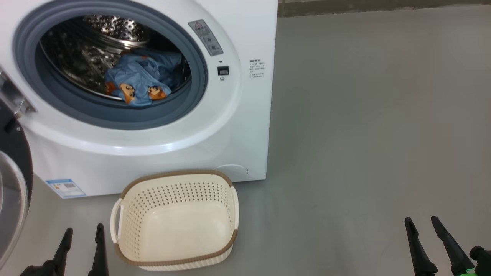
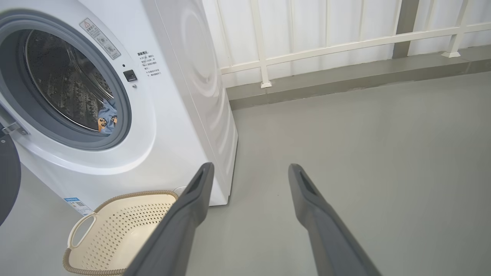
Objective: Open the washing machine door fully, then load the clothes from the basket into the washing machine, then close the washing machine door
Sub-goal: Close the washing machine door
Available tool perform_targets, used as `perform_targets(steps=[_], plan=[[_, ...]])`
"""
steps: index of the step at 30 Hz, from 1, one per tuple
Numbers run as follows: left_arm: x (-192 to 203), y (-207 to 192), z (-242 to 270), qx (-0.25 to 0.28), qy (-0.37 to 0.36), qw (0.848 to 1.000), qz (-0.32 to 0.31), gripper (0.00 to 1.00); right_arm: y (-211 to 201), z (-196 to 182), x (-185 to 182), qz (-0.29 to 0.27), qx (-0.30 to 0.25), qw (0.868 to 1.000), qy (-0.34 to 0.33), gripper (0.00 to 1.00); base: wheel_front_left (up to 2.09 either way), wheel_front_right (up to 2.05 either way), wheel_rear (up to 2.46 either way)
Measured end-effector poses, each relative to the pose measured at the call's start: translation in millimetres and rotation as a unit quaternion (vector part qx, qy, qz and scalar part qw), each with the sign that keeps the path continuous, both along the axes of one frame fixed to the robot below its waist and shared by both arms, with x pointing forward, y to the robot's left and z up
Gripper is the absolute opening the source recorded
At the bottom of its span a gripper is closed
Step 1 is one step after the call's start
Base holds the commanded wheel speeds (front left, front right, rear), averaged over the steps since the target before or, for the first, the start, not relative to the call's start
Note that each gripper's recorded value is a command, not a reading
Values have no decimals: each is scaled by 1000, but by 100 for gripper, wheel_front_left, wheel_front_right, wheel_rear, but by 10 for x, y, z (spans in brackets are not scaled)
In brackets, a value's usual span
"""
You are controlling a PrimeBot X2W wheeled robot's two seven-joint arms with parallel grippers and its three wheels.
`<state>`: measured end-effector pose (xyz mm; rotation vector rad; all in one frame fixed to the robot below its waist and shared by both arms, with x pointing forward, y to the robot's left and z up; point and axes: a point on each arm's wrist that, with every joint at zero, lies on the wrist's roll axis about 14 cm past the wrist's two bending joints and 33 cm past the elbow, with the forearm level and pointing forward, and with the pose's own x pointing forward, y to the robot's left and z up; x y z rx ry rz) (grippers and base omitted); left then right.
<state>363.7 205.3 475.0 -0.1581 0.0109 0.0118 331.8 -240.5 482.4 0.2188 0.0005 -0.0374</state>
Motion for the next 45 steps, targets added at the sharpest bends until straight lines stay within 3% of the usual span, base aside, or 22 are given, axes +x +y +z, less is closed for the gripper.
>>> perform_targets(steps=[22,33,45], plan=[[-124,138,40,-9,-7,1000,25,100,247,-40,98,36,8,999,5,100,-22,22,0],[-418,521,9,-24,-4,995,98,100,754,-93,294,117,11,993,12,100,0,0,0],[-977,981,-63,-40,4,980,195,100,1611,-22,604,253,2,968,0,100,0,0,0]])
